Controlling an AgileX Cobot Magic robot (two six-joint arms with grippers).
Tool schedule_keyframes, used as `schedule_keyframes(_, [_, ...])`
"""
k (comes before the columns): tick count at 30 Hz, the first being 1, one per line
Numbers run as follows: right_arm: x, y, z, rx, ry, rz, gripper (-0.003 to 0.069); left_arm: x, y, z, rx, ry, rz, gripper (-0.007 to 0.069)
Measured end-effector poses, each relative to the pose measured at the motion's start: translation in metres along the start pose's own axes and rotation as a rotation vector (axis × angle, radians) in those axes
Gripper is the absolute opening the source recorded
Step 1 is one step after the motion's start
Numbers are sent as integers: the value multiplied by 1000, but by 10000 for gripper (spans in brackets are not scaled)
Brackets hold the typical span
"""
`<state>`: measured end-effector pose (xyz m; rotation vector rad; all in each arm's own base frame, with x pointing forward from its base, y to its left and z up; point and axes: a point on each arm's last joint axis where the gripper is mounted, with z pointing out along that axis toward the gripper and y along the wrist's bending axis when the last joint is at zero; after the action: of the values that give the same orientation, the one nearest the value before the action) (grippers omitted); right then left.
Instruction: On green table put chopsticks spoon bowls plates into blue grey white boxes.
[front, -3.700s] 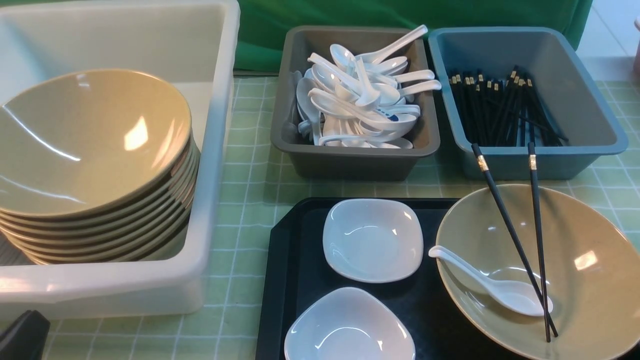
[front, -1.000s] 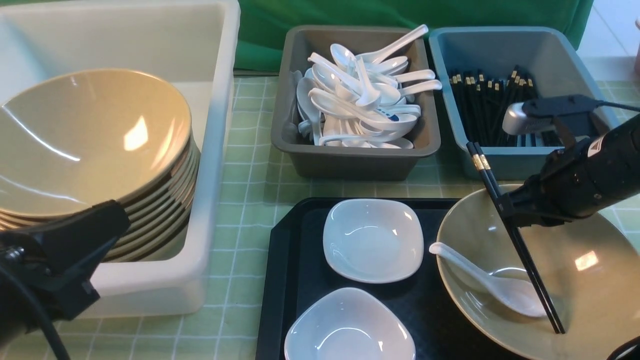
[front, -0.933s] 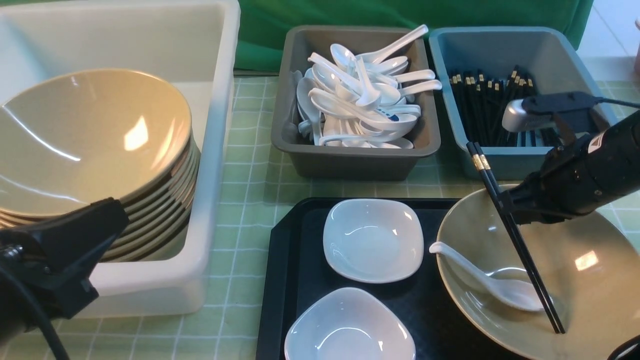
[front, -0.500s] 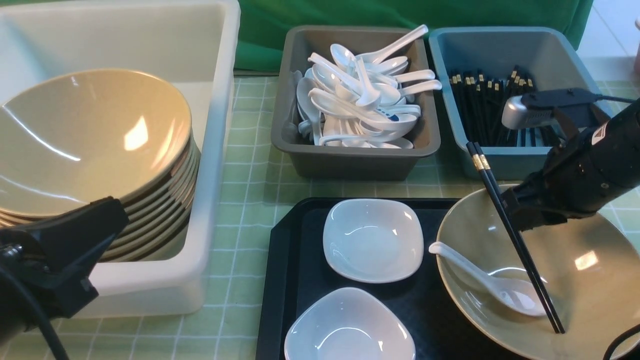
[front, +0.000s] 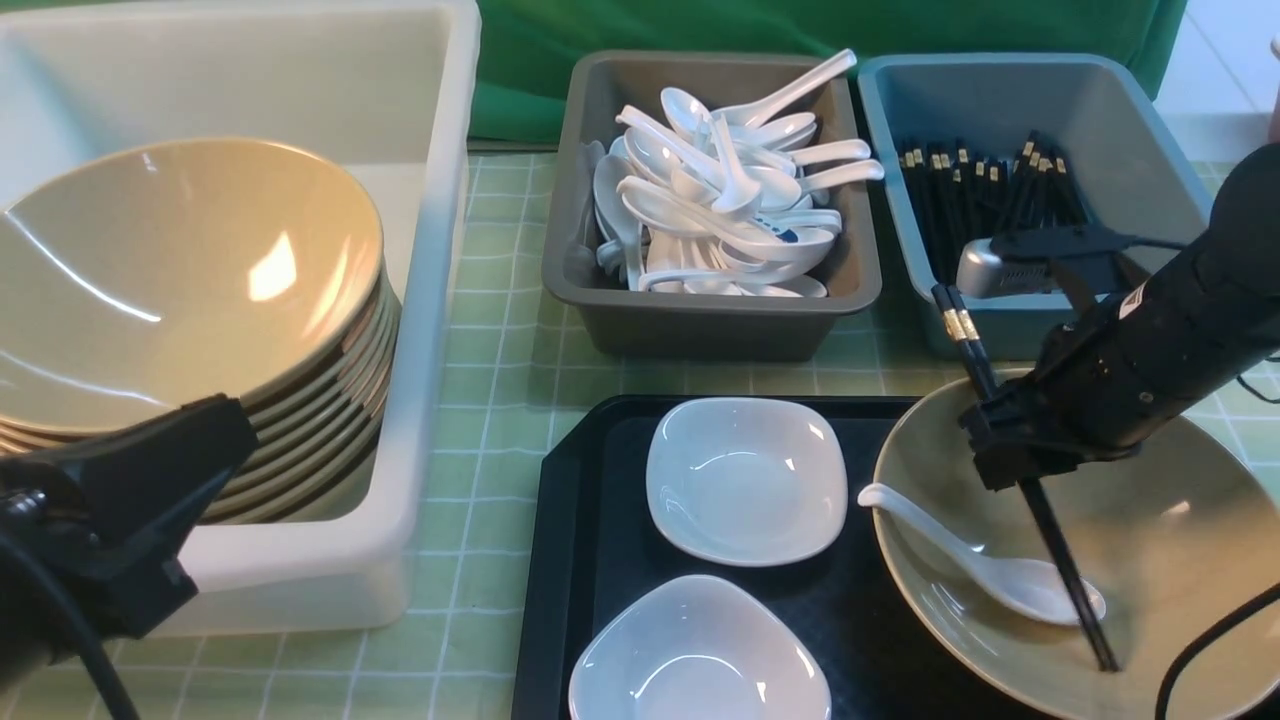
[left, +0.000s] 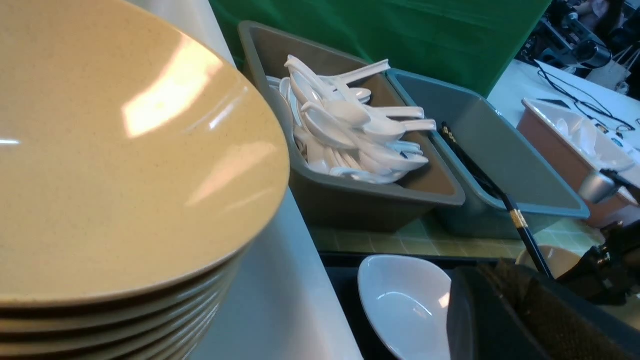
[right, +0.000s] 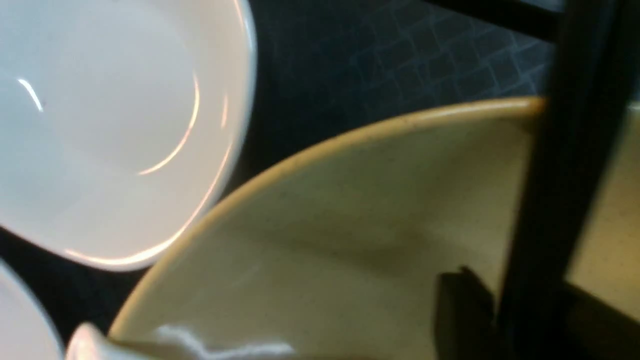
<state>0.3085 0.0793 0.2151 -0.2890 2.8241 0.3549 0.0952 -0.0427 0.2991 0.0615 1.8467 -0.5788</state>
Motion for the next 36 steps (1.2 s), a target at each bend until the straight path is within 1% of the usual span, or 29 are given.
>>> schedule_keyframes(1, [0,0,0,-1,0,0,114,0,0,0,-3,0,0,-1])
schedule_keyframes(3, [1,2,-6,-4,-8,-6,67,1,0,0,1,8,6,-1])
schedule_keyframes(7, [0,4,-13,-8,-18,-13,64,-3,-2,-1,6,9,25,-1])
schedule_keyframes(13, [-16,10,-35,-21,-54,-37,64,-24,-12,7,29,76,130,-1])
schedule_keyframes(16, [-28,14,-49,-27,-96,-45,64,-39,-21,24,74,172,209,-1])
schedule_keyframes(17, [-35,15,-57,-28,-125,-36,64,-45,-25,31,105,196,244,-1])
schedule_keyframes(18, [-36,15,-58,-28,-130,-34,64,-45,-26,34,113,207,238,-1])
schedule_keyframes(20, [-50,12,-73,-29,-192,5,64,-53,-33,52,183,236,282,-1])
schedule_keyframes(21, [-52,11,-76,-28,-204,11,64,-53,-33,54,196,239,285,-1])
schedule_keyframes(23, [-70,-3,-87,-19,-263,61,64,-56,-38,73,269,253,286,-1])
schedule_keyframes(24, [-80,-11,-91,-14,-292,84,64,-57,-40,80,325,252,300,-1])
schedule_keyframes(26, [-97,-26,-96,-17,-335,127,64,-58,-42,89,333,235,307,-1])
schedule_keyframes(27, [-112,-38,-97,-33,-377,173,64,-58,-43,98,392,225,297,-1])
schedule_keyframes(29, [-126,-49,-98,-46,-429,210,64,-59,-44,103,382,205,293,-1])
schedule_keyframes(31, [-151,-70,-82,-64,-503,292,64,-59,-46,111,418,177,260,-1])
schedule_keyframes(33, [-162,-82,-72,-65,-546,353,64,-59,-47,115,443,171,236,-1])
schedule_keyframes(34, [-168,-90,-57,-67,-550,398,68,-59,-48,116,460,168,223,-1])
schedule_keyframes(35, [-169,-92,-56,-68,-556,409,69,-59,-48,117,465,169,220,-1])
schedule_keyframes(36, [-173,-100,-38,-66,-543,446,81,-58,-50,117,487,170,211,-1])
